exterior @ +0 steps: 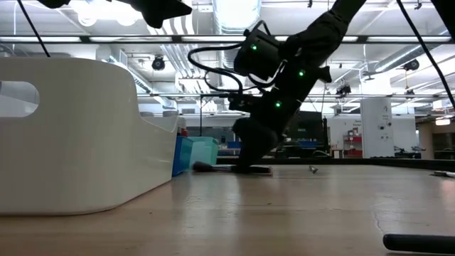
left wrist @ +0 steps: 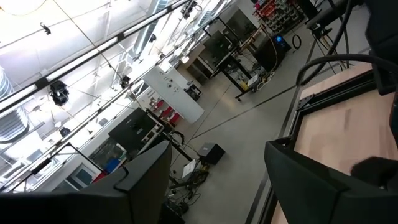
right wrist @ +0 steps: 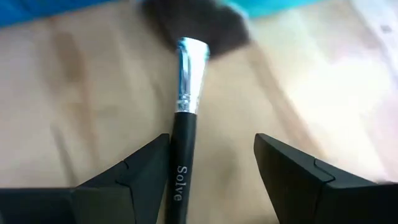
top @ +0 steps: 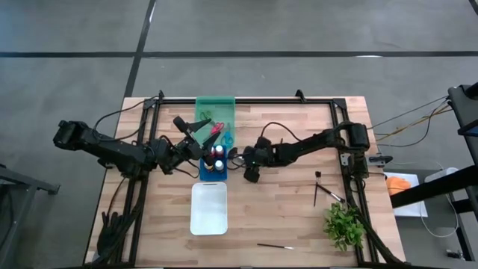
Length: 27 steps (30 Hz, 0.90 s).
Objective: Pick & Place Paint Supplies
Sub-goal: Put the black highlighter brush into the white bin
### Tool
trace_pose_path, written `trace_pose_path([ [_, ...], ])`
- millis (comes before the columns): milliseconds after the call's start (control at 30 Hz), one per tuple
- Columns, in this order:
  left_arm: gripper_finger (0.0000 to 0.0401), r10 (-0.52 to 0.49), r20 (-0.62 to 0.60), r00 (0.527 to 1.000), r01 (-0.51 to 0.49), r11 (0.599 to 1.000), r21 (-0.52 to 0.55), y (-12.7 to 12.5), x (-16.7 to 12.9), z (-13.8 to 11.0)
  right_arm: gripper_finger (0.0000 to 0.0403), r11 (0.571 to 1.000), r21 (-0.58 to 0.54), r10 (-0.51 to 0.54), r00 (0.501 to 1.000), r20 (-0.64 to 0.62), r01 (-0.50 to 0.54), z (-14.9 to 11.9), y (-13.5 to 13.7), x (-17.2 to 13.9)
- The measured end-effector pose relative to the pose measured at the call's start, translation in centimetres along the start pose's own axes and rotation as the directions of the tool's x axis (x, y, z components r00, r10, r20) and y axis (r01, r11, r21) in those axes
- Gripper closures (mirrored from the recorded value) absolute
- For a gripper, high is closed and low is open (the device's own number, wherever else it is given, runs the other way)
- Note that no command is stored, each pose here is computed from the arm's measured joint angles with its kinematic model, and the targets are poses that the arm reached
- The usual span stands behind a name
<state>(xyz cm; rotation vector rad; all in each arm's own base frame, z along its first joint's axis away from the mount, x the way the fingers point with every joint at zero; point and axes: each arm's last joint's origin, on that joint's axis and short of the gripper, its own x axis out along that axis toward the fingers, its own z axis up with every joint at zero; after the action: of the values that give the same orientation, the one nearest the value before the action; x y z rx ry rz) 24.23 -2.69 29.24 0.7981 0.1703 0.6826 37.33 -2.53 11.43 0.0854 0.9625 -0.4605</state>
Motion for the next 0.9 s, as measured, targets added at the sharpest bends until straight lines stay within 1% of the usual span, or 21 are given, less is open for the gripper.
trace_pose_path([
  [133,0.0134,0.000,0.000,1.000,0.000,1.000,-0.004,0.0,0.0,0.0,0.0170,0.998,-0.015,-0.060,0.998,-0.015,0.060,-0.4,-0.5,-0.4],
  [267,0.0134,0.000,0.000,1.000,0.000,1.000,-0.005,0.0,0.0,0.0,0.0171,0.999,0.001,-0.055,0.998,-0.021,0.055,-0.7,-0.7,-0.3],
  [333,0.0134,0.000,0.000,1.000,0.000,1.000,-0.007,0.0,0.0,0.0,0.0182,0.999,0.005,-0.048,0.998,-0.027,0.048,-0.9,-0.7,-0.2],
  [400,0.0134,0.000,0.000,1.000,0.000,1.000,-0.007,0.0,0.0,0.0,0.0204,1.000,0.013,-0.025,0.999,-0.034,0.025,-1.1,-0.7,-0.2],
  [467,0.0134,0.000,0.000,1.000,0.000,1.000,-0.007,0.0,0.0,0.0,0.0237,1.000,0.012,0.003,0.999,-0.043,-0.003,-1.2,-0.7,-0.1],
  [567,0.0134,0.000,0.000,1.000,0.000,1.000,-0.008,0.0,0.0,0.0,0.0296,0.999,0.002,0.040,0.998,-0.049,-0.040,-1.3,-0.6,-0.1],
  [667,0.0134,0.000,0.000,1.000,0.000,1.000,-0.008,0.0,0.0,0.0,0.0358,0.998,-0.014,0.054,0.997,-0.053,-0.055,-1.3,-0.6,-0.1],
  [700,0.0134,0.000,0.001,1.000,0.000,1.000,-0.008,0.0,0.0,0.0,0.0372,0.998,-0.022,0.064,0.996,-0.057,-0.066,-1.3,-0.6,-0.1],
  [900,0.0135,0.000,0.000,1.000,0.000,1.000,-0.008,0.0,0.0,0.0,0.0373,0.994,-0.027,0.100,0.993,-0.057,-0.102,-1.1,-0.7,-0.8],
])
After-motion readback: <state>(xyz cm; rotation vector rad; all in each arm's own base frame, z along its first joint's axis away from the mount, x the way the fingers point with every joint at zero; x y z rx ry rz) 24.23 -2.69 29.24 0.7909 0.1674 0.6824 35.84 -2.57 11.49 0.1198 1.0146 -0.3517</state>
